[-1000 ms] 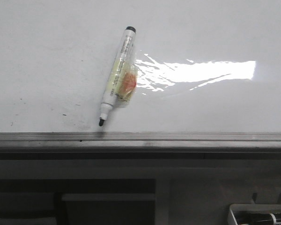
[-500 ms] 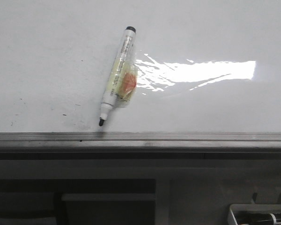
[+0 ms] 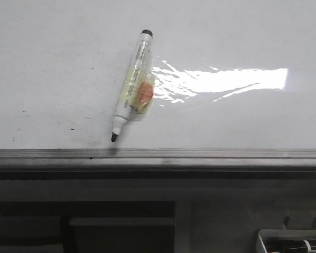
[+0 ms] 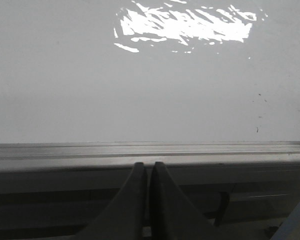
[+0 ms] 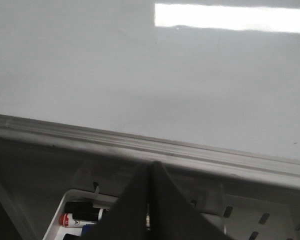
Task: Write number 5 on whiteboard
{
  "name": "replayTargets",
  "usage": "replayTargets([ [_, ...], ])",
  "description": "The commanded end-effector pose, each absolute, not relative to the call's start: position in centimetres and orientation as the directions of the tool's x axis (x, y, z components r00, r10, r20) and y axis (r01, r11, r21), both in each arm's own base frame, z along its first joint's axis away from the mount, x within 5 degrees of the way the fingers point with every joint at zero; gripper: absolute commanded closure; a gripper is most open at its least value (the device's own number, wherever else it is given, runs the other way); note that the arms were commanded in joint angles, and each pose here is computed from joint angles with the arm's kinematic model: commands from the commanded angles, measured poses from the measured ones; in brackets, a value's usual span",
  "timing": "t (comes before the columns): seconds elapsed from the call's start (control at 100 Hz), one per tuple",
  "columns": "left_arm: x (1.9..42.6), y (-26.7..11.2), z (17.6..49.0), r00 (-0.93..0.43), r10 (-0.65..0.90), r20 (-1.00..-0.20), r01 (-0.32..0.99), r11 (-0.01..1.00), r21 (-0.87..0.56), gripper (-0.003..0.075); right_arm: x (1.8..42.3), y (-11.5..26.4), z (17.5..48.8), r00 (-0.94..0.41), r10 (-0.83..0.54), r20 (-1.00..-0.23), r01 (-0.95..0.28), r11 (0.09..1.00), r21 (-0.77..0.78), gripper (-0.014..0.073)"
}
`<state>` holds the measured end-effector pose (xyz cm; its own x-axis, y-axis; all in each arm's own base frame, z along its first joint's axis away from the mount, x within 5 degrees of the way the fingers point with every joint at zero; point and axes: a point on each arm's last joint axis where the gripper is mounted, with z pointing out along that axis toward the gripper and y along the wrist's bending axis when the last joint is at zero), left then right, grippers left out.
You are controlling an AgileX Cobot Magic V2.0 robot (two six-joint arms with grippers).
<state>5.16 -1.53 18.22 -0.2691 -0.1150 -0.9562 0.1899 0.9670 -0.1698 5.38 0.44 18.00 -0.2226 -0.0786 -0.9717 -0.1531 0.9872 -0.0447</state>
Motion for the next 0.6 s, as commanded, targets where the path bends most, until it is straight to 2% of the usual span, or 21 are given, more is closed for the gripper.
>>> replayTargets([
  [0.0, 5.2, -1.4, 18.3, -0.203, -0.148, -0.968, 0.186, 0.965, -0.186, 0.0741, 5.4, 0.4, 17.5, -0.206, -0.095, -0.974, -0.152, 0.986, -0.064, 0.0657],
  [0.11, 5.2, -1.4, 18.4, -0.190, -0.133, -0.973, 0.185, 0.968, -0.169, 0.0741, 5.5, 0.6, 18.0, -0.149, -0.090, -0.985, -0.166, 0.984, -0.065, 0.0657],
  [0.32, 5.4, -1.1, 19.7, -0.047, -0.168, -0.985, 0.176, 0.969, -0.173, 0.0741, 5.5, 1.2, 19.8, 0.047, -0.053, -0.997, -0.214, 0.975, -0.062, 0.0657],
  [0.41, 5.4, -1.1, 20.2, -0.021, -0.295, -0.955, 0.181, 0.939, -0.294, 0.0741, 5.4, 1.3, 20.3, 0.098, -0.021, -0.995, -0.230, 0.972, -0.044, 0.0657],
  [0.5, 5.4, -1.1, 20.3, -0.048, -0.495, -0.867, 0.186, 0.849, -0.495, 0.0741, 5.3, 1.4, 20.7, 0.124, 0.041, -0.991, -0.244, 0.970, 0.010, 0.0657],
  [0.59, 5.4, -1.1, 20.4, -0.063, -0.593, -0.803, 0.185, 0.784, -0.593, 0.0741, 5.4, 1.3, 20.6, 0.101, 0.121, -0.987, -0.249, 0.964, 0.093, 0.0657],
])
